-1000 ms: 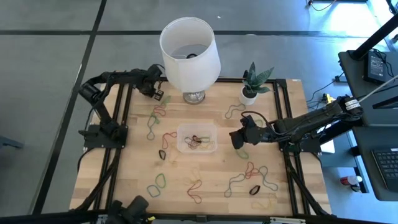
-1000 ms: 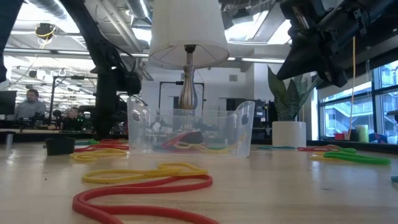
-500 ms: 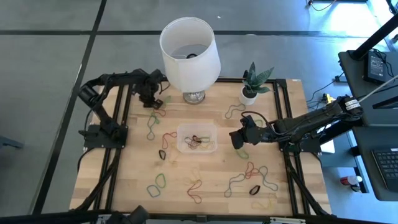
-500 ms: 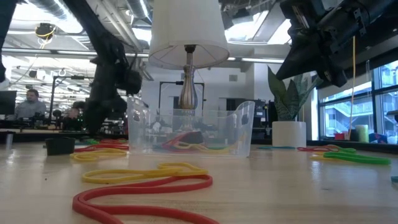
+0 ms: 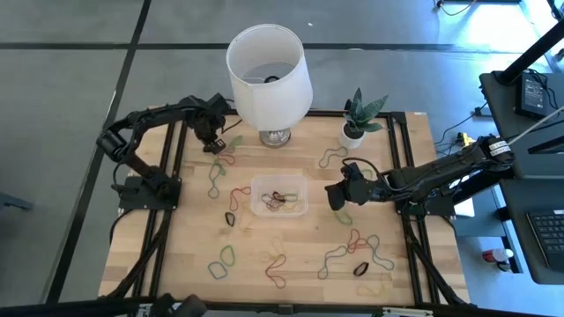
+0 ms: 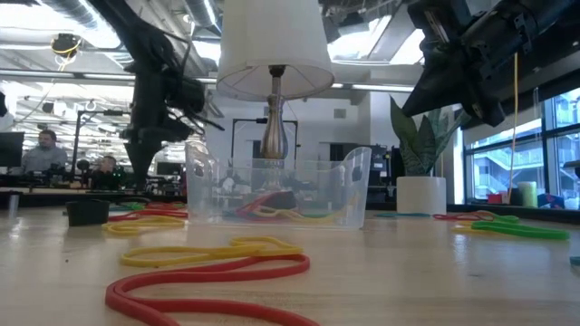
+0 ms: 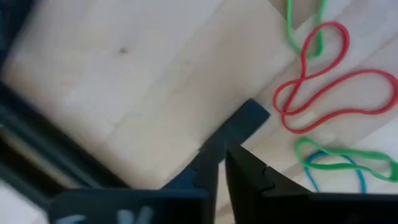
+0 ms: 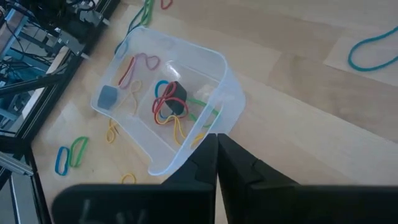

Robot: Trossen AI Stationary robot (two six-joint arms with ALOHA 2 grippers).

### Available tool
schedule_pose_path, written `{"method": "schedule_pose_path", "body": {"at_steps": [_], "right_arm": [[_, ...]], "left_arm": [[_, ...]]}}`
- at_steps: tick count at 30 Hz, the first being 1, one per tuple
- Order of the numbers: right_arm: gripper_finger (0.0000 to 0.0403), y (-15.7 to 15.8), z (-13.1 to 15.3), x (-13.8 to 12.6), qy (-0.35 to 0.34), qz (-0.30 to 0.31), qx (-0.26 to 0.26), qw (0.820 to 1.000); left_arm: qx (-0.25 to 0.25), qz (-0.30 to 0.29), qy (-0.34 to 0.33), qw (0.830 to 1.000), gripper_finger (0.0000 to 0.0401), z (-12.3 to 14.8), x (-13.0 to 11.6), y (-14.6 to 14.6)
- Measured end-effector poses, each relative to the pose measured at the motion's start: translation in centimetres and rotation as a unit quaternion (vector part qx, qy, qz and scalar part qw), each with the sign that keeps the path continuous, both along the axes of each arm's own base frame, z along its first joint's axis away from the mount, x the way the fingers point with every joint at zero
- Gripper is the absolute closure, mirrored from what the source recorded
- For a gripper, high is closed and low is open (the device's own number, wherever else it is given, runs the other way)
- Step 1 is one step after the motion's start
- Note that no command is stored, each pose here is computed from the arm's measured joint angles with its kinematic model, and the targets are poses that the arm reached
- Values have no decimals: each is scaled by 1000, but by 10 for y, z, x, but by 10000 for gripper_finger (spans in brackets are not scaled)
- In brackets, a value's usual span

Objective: Pick and place rubber bands into bin
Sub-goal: Put the top left black rubber band into the transparent bin

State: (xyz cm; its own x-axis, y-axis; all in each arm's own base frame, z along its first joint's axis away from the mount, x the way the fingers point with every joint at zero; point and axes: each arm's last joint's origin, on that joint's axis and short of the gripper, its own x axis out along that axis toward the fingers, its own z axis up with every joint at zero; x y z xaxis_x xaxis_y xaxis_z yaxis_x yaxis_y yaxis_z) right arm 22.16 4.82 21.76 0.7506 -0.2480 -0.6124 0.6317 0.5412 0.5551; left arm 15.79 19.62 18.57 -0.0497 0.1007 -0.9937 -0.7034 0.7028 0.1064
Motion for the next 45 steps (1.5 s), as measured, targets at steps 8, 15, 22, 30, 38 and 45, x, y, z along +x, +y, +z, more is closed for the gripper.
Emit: {"method": "schedule_pose_path", "body": {"at_steps": [8,15,22,30,38,45], "right_arm": [[389,0,0,0,-2,-1,1,1000],[389,0,0,0,-3,-2,3,1000],[389,0,0,0,2,8,-10,1000],[389,0,0,0,25,59,-71,995],[391,7,-1,-19,94,151,-120,977],[399,3,-4,-55,86,219,-138,962]], "left_arm": [[-45,-19,25,998,274,-24,3,8],[-64,-29,53,996,234,-45,6,13],[-86,-27,73,993,313,-54,8,12],[-107,60,100,987,396,-31,8,-16],[-33,120,52,991,398,28,15,-77],[-61,155,-74,983,399,59,27,-143]]}}
